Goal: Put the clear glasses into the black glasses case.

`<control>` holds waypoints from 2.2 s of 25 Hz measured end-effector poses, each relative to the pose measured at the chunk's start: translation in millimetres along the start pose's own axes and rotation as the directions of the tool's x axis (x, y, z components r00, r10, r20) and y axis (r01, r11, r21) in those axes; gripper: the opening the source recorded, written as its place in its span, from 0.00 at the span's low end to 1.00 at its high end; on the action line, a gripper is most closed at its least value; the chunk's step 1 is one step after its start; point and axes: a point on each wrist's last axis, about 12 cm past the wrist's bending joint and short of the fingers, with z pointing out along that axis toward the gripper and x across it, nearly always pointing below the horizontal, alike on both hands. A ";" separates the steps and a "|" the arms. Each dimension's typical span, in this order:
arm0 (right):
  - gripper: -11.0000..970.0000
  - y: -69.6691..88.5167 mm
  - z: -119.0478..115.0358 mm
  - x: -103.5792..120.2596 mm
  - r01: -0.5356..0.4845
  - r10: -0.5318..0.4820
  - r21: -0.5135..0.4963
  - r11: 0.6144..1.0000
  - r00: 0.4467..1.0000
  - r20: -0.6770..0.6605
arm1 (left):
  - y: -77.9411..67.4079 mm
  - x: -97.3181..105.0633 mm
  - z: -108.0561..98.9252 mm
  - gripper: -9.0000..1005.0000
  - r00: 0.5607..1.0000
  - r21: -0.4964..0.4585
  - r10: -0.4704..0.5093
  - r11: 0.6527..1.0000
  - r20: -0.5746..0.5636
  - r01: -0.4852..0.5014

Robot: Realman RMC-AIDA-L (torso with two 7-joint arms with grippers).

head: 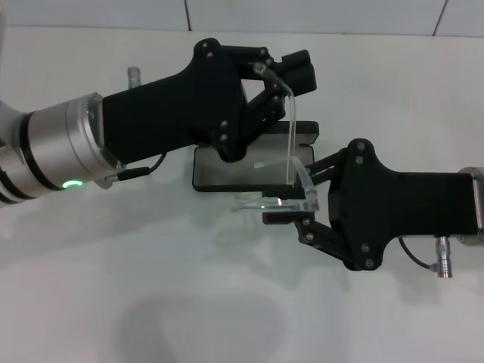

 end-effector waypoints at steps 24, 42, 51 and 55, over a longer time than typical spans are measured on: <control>0.13 -5.7 1.1 0.2 0.013 -0.012 0.015 1.000 1.000 -0.013 | -6.9 -1.4 -9.4 0.12 1.000 0.013 0.006 1.000 0.008 -0.006; 0.13 -9.1 4.1 -2.4 -0.028 0.028 -0.002 1.000 1.000 0.001 | -9.1 0.2 -10.8 0.12 0.999 0.047 0.029 0.998 -0.020 -0.028; 0.13 -10.8 2.4 -2.5 -0.029 0.029 0.016 0.999 1.000 0.001 | -13.0 1.6 -12.8 0.12 0.999 0.059 0.029 0.998 -0.020 -0.028; 0.13 -11.1 2.2 -2.3 -0.029 0.029 0.018 0.999 1.000 -0.001 | -15.3 1.0 -13.3 0.12 1.000 0.073 0.027 0.997 -0.011 -0.026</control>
